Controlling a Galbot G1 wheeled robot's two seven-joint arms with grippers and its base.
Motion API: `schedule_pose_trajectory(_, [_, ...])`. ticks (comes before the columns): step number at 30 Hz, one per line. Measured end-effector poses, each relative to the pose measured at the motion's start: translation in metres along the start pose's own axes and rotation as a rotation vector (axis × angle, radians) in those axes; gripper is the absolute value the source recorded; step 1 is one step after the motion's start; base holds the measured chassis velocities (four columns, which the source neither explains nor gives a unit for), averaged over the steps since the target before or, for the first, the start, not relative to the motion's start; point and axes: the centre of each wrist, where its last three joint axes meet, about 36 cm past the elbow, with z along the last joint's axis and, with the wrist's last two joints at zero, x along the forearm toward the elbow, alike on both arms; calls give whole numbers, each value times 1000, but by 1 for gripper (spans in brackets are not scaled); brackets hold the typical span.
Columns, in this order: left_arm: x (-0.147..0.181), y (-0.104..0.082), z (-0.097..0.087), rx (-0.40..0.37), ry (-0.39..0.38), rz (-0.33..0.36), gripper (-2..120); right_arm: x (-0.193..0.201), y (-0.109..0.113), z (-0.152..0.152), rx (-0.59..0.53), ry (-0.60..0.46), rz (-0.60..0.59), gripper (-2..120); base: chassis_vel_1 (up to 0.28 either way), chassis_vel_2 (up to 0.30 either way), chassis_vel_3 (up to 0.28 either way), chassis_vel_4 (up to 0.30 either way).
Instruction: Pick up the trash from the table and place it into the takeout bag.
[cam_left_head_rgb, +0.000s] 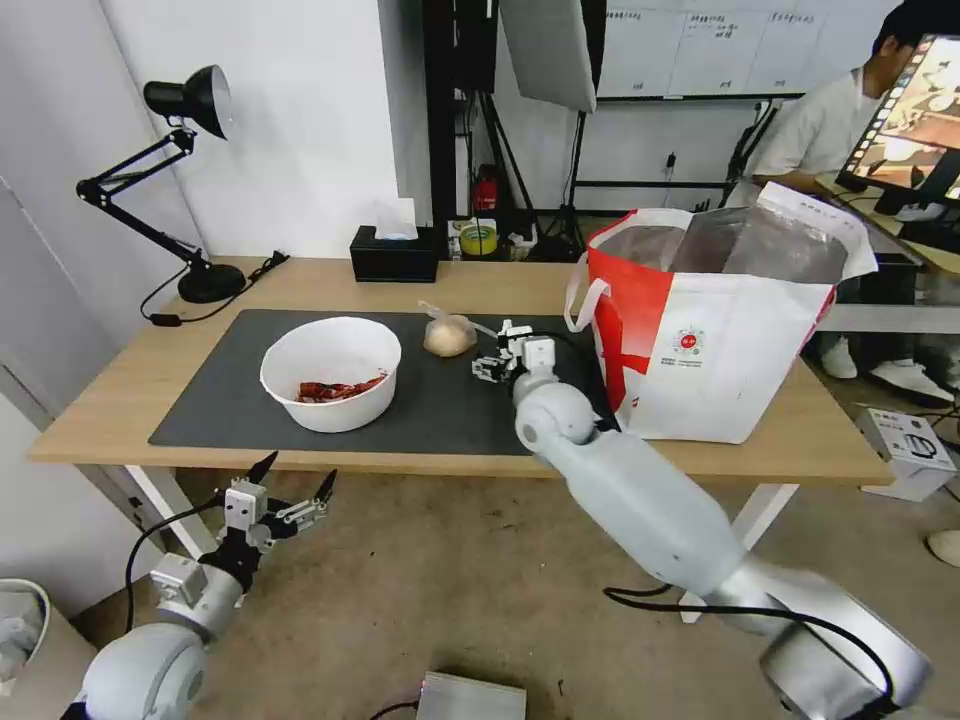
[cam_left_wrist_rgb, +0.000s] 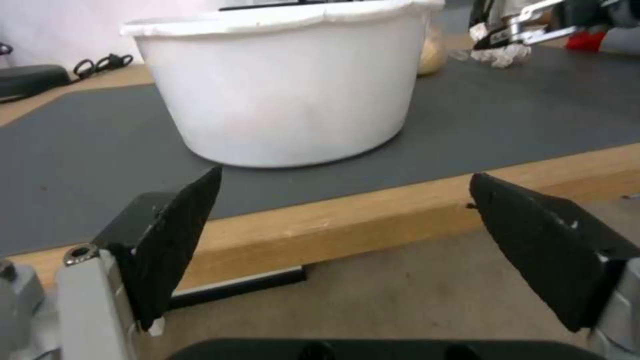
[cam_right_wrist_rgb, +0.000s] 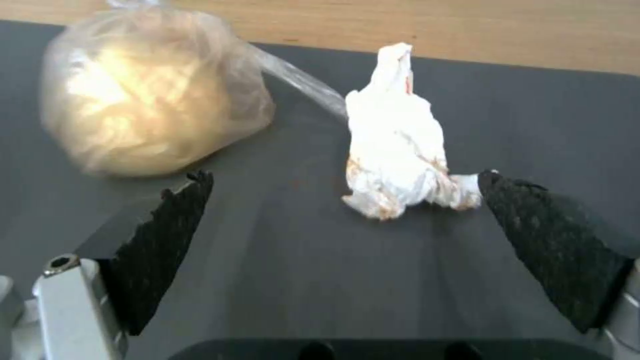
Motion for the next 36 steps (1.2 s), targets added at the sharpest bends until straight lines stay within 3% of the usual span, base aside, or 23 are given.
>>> schedule_pose_trajectory(8, [3, -2, 0, 5, -2, -1, 100, -20, 8, -8, -9, 5, 44, 100, 0, 0, 0, 0])
schedule_pose_trajectory(24, [4, -2, -2, 0, -8, 1, 100, -50, -1, -24, -52, 43, 98, 100, 0, 0, 0, 0])
schedule_pose_trajectory(33, [2, -2, -2, 0, -12, 3, 100, -57, 6, -24, -77, 65, 92, 100, 0, 0, 0, 0])
schedule_pose_trajectory(36, [3, -5, -4, 17, -21, 1, 100, -57, 11, -21, -92, 78, 84, 91, 0, 0, 0, 0])
